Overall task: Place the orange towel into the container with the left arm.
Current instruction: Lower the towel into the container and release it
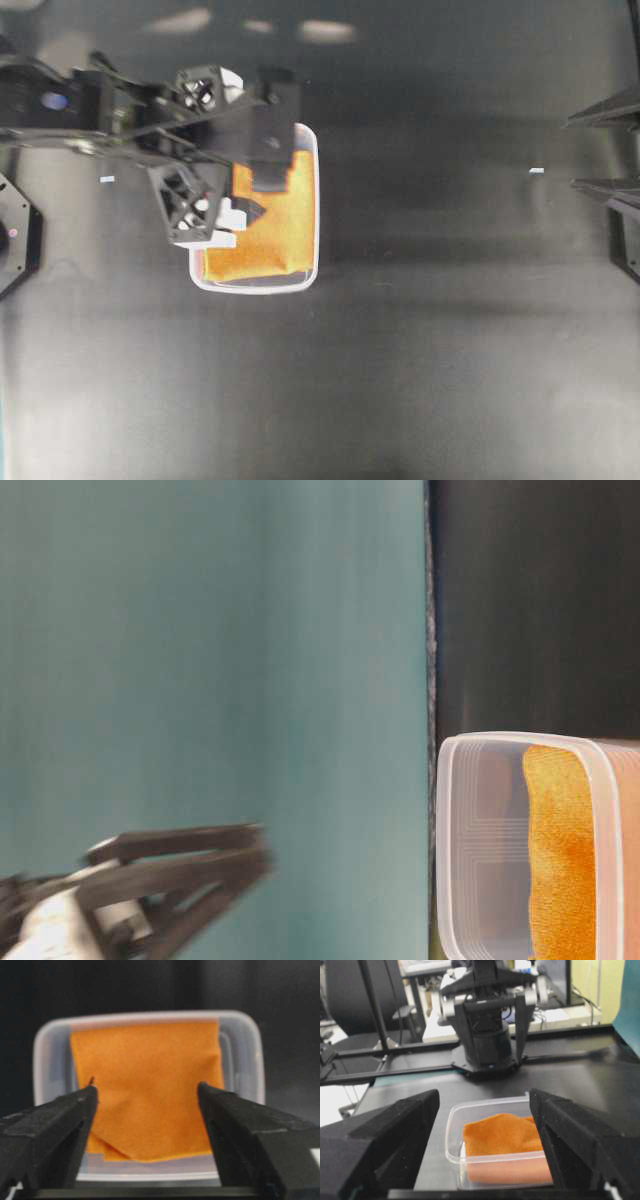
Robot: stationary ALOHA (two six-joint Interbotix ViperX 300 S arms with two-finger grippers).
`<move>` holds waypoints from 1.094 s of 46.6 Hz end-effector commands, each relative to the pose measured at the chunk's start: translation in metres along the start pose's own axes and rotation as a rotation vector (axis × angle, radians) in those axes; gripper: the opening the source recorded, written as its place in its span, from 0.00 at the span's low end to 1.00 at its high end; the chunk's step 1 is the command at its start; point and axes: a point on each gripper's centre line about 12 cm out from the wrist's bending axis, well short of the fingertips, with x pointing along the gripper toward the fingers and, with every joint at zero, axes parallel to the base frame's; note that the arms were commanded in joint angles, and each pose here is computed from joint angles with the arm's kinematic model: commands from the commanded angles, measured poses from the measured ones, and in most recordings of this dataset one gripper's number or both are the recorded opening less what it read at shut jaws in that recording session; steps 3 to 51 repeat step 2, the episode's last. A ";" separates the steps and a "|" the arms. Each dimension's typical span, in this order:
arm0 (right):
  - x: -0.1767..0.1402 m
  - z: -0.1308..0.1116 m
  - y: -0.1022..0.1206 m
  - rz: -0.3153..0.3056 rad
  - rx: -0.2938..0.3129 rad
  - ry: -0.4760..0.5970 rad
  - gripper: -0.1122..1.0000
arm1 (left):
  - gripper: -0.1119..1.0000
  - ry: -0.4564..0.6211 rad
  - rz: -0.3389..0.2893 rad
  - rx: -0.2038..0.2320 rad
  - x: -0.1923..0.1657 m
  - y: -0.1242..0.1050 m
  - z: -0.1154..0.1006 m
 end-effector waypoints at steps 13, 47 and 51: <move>0.001 0.004 0.000 -0.001 0.006 -0.014 0.74 | 0.80 -0.151 0.003 0.009 -0.052 -0.003 0.011; 0.001 0.004 0.000 -0.001 0.006 -0.014 0.74 | 0.80 -0.151 0.003 0.009 -0.052 -0.003 0.011; 0.001 0.004 0.000 -0.001 0.006 -0.014 0.74 | 0.80 -0.151 0.003 0.009 -0.052 -0.003 0.011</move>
